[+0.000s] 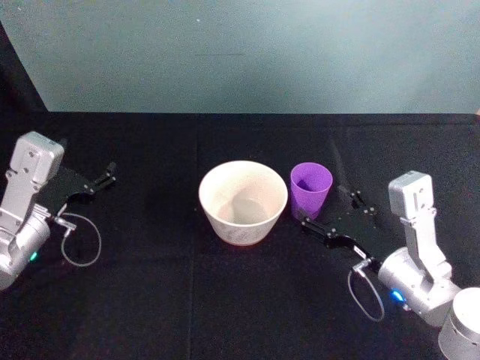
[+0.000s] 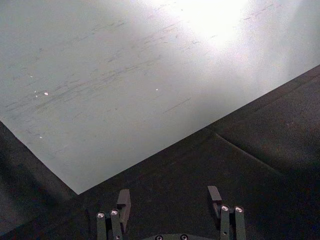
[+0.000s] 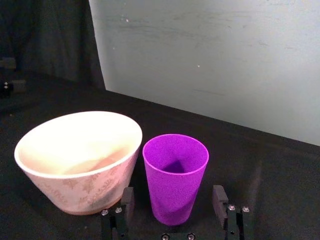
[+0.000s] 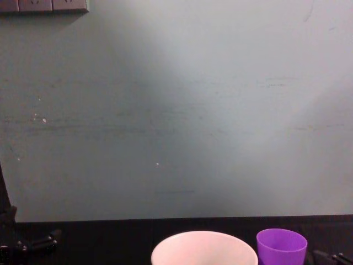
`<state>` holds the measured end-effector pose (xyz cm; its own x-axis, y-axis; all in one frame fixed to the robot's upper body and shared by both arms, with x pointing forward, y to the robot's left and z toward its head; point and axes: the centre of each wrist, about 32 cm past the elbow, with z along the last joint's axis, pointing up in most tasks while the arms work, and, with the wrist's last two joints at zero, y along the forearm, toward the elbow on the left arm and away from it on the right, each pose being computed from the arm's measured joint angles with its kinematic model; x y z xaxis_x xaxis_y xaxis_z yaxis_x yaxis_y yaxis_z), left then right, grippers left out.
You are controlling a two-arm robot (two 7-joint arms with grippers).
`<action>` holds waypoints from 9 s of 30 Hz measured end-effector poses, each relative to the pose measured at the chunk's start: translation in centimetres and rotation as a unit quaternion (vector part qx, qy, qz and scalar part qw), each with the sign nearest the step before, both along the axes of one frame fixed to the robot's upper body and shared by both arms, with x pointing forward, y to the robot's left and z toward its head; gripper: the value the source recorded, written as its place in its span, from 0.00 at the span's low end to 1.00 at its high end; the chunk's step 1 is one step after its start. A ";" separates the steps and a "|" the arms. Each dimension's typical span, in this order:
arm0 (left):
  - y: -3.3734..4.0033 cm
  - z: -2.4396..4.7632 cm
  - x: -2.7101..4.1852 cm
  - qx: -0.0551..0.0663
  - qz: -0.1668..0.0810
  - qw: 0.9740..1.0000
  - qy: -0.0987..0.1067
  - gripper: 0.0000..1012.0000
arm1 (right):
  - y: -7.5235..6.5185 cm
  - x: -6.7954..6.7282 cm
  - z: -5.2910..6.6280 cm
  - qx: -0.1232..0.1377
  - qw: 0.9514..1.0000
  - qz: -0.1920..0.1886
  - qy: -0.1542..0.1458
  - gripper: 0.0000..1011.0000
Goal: Pick up the cup and pour the mung beans from the cup into the bowl.
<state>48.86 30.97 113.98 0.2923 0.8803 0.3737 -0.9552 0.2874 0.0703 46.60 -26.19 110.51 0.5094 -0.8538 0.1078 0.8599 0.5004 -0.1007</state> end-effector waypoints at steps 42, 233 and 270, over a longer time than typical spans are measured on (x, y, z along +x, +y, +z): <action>0.00 0.00 0.00 0.000 0.000 1.000 0.000 0.99 | -0.7 4.2 -0.4 0.023 0.999 0.038 0.013 0.99; 0.00 0.00 0.00 0.000 0.000 1.000 0.000 0.99 | -0.9 2.6 7.6 0.001 0.999 0.033 -0.002 0.71; 0.00 0.00 0.00 0.000 0.000 1.000 0.000 0.99 | 1.5 2.2 10.7 -0.191 0.978 0.042 -0.074 0.71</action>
<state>48.86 30.97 113.98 0.2923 0.8803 0.3737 -0.9552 0.2874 0.0702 48.84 -24.65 121.17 0.5305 -0.6923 0.4891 0.8367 0.5203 -0.1711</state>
